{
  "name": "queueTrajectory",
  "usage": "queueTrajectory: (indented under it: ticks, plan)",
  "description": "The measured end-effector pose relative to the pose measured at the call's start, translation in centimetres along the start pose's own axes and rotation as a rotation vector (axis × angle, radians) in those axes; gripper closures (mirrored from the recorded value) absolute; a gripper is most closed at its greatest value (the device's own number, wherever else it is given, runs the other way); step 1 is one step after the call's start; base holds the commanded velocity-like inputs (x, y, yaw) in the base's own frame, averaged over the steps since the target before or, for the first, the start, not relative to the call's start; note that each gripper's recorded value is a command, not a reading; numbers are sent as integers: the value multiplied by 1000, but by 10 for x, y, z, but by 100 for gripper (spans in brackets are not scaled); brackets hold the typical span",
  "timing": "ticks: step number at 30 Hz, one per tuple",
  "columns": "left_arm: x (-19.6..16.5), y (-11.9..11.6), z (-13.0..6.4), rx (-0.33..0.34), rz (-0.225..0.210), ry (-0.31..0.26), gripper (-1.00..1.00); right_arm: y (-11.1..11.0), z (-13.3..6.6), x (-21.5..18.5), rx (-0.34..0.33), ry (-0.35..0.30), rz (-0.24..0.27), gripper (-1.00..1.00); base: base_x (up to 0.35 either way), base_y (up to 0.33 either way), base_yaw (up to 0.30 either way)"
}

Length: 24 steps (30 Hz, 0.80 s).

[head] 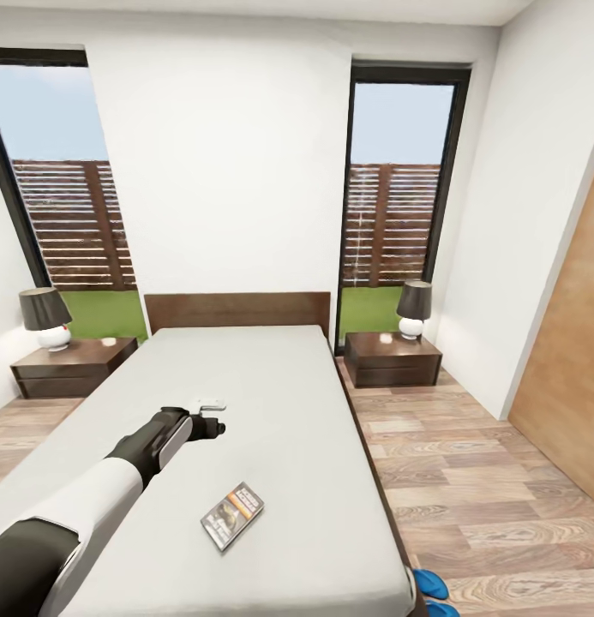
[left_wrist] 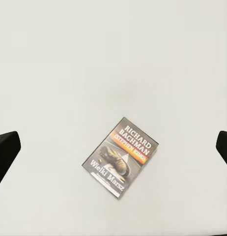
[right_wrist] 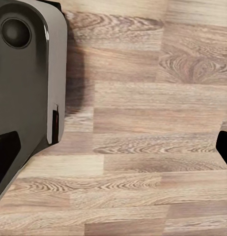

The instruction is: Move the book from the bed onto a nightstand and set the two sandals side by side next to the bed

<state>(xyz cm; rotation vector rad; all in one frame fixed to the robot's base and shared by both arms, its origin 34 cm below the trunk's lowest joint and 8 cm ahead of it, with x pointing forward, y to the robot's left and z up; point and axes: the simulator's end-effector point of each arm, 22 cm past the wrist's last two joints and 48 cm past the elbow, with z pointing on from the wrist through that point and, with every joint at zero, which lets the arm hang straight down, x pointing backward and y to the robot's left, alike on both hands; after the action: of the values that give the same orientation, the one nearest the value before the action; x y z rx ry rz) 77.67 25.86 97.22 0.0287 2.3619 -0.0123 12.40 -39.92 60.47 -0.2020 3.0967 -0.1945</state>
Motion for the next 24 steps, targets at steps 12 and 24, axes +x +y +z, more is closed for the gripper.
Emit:
queueTrajectory:
  ticks: [12,24]
  plan:
    - [1,0,0,2,-2,2,-100,7,0,-1,-9,-1,0,-100,66,-4,0]
    - [1,0,0,3,-2,1,-100,9,0,-1,-11,-1,-2,-100,113,0,12]
